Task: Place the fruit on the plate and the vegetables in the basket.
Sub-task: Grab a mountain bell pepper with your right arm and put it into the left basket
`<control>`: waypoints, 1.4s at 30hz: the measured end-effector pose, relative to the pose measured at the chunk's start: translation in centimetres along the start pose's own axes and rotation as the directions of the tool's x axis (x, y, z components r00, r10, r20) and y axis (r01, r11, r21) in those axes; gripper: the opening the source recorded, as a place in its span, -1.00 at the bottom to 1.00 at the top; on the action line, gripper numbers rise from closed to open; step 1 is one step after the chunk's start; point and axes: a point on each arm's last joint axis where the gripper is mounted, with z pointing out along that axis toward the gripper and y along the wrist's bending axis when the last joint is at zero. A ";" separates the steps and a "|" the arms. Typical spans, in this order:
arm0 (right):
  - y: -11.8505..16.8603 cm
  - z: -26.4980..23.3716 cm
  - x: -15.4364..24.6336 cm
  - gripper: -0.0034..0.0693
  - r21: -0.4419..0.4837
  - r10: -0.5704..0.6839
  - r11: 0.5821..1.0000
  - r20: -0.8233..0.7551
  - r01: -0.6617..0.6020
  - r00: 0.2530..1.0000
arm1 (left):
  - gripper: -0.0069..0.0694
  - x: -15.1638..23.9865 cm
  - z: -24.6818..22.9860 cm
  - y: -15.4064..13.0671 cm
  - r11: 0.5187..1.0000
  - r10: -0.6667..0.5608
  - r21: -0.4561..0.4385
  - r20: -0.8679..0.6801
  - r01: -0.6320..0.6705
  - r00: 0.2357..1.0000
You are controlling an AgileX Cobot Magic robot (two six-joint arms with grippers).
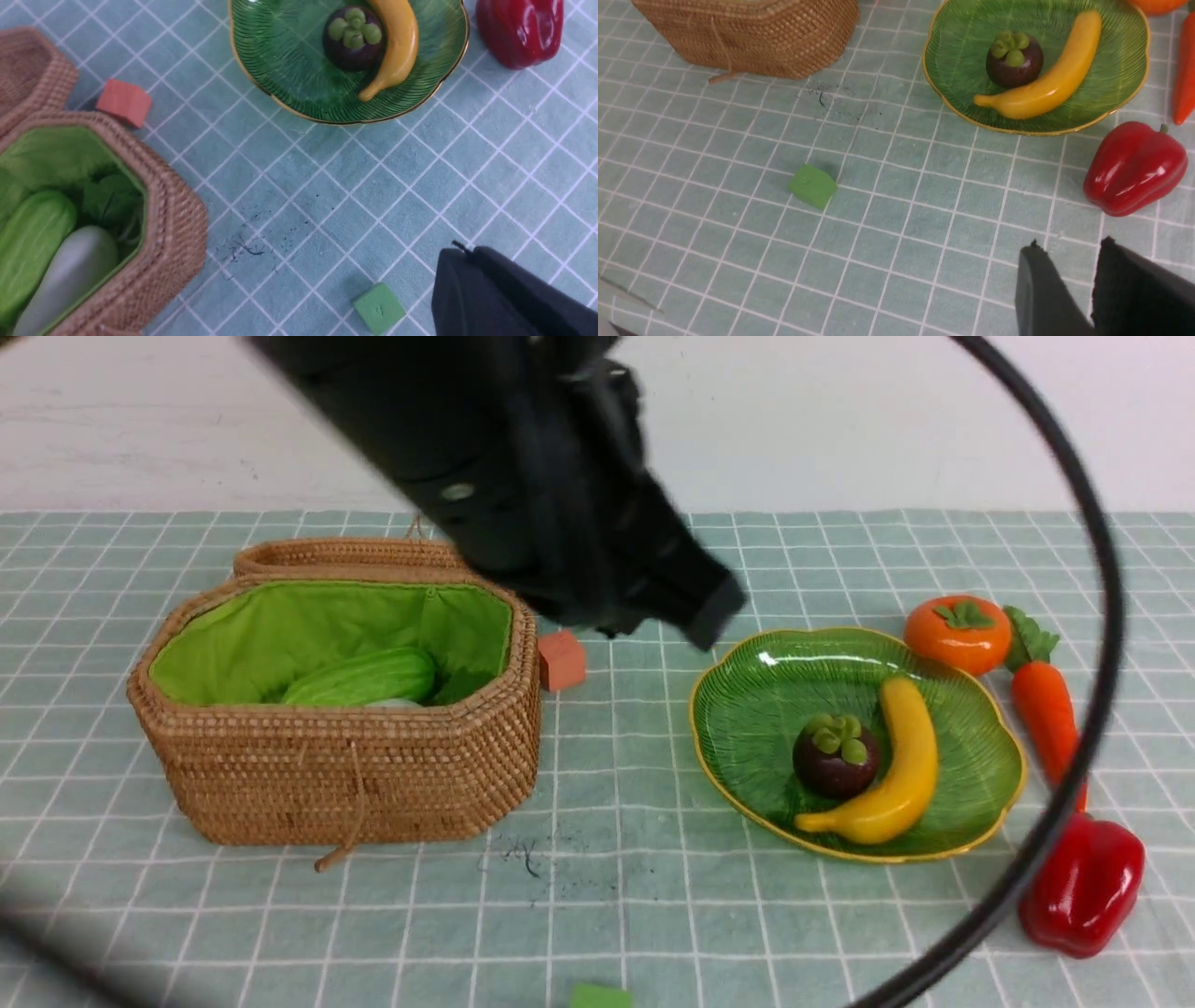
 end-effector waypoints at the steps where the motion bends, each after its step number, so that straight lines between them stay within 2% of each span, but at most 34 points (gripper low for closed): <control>1: -0.1 0.5 -0.3 -0.37 0.002 0.006 1.000 -0.019 -0.006 1.000 | -0.85 0.9 -0.7 0.1 1.000 -0.015 -0.002 0.025 0.015 1.000; 2: -0.1 0.7 -0.3 -0.37 0.003 0.008 1.000 -0.024 -0.008 1.000 | -0.85 1.5 -1.2 0.2 1.000 -0.018 0.000 0.041 0.018 0.999; 4: -0.3 2.5 -1.2 -0.36 0.013 0.035 0.999 -0.091 -0.034 0.995 | -0.85 5.4 -3.8 0.5 0.999 -0.047 0.016 0.152 0.045 0.987; 5: -0.4 2.8 -1.4 -0.36 0.014 0.037 0.999 -0.096 -0.036 0.995 | -0.85 5.8 -4.0 0.5 0.999 -0.052 0.020 0.163 0.049 0.985; 6: -0.6 4.4 -1.9 -0.36 0.025 0.063 0.998 -0.153 -0.060 0.986 | -0.85 8.6 -5.0 0.6 0.997 -0.077 0.048 0.243 0.067 0.967; 9: -1.0 7.3 -2.6 -0.35 0.051 0.119 0.993 -0.239 -0.110 0.964 | -0.85 13.7 -6.0 0.7 0.989 -0.131 0.110 0.370 0.096 0.920; 11: -1.2 8.0 -2.7 -0.34 0.066 0.144 0.989 -0.260 -0.131 0.955 | -0.85 15.1 -6.4 0.7 0.987 -0.144 0.126 0.400 0.101 0.905; 14: -2.0 9.6 -2.3 -0.33 0.149 0.224 0.971 -0.297 -0.187 0.928 | -0.85 18.3 -6.4 0.7 0.981 -0.172 0.157 0.439 0.113 0.882; 17: -3.7 11.4 0.3 -0.33 0.322 0.346 0.916 -0.328 -0.240 0.879 | -0.85 20.4 -7.9 0.8 0.976 -0.191 0.188 0.509 0.108 0.839; 19: -4.3 12.2 1.3 -0.32 0.372 0.390 0.891 -0.326 -0.262 0.861 | -0.85 21.1 -8.7 0.9 0.977 -0.189 0.192 0.543 0.098 0.818; 21: -5.2 14.2 2.3 -0.26 0.443 0.470 0.837 -0.284 -0.321 0.836 | -0.85 22.3 -9.7 1.1 0.977 -0.186 0.196 0.598 0.084 0.780; 24: -5.7 16.1 1.9 -0.16 0.456 0.506 0.810 -0.225 -0.369 0.833 | -0.85 22.8 -9.8 1.1 0.977 -0.187 0.197 0.612 0.081 0.768; 33: -8.3 24.3 1.6 0.87 0.558 0.570 0.725 -0.157 -0.404 0.807 | -0.85 22.8 -9.3 1.0 0.976 -0.190 0.200 0.592 0.085 0.784; 39: -9.8 26.6 1.8 0.95 0.612 0.612 0.677 -0.161 -0.409 0.774 | -0.85 22.9 -9.3 1.0 0.976 -0.191 0.202 0.588 0.086 0.786; 42: -10.1 27.3 1.8 0.91 0.605 0.614 0.678 -0.156 -0.416 0.774 | -0.85 22.9 -9.3 1.0 0.976 -0.191 0.201 0.586 0.087 0.788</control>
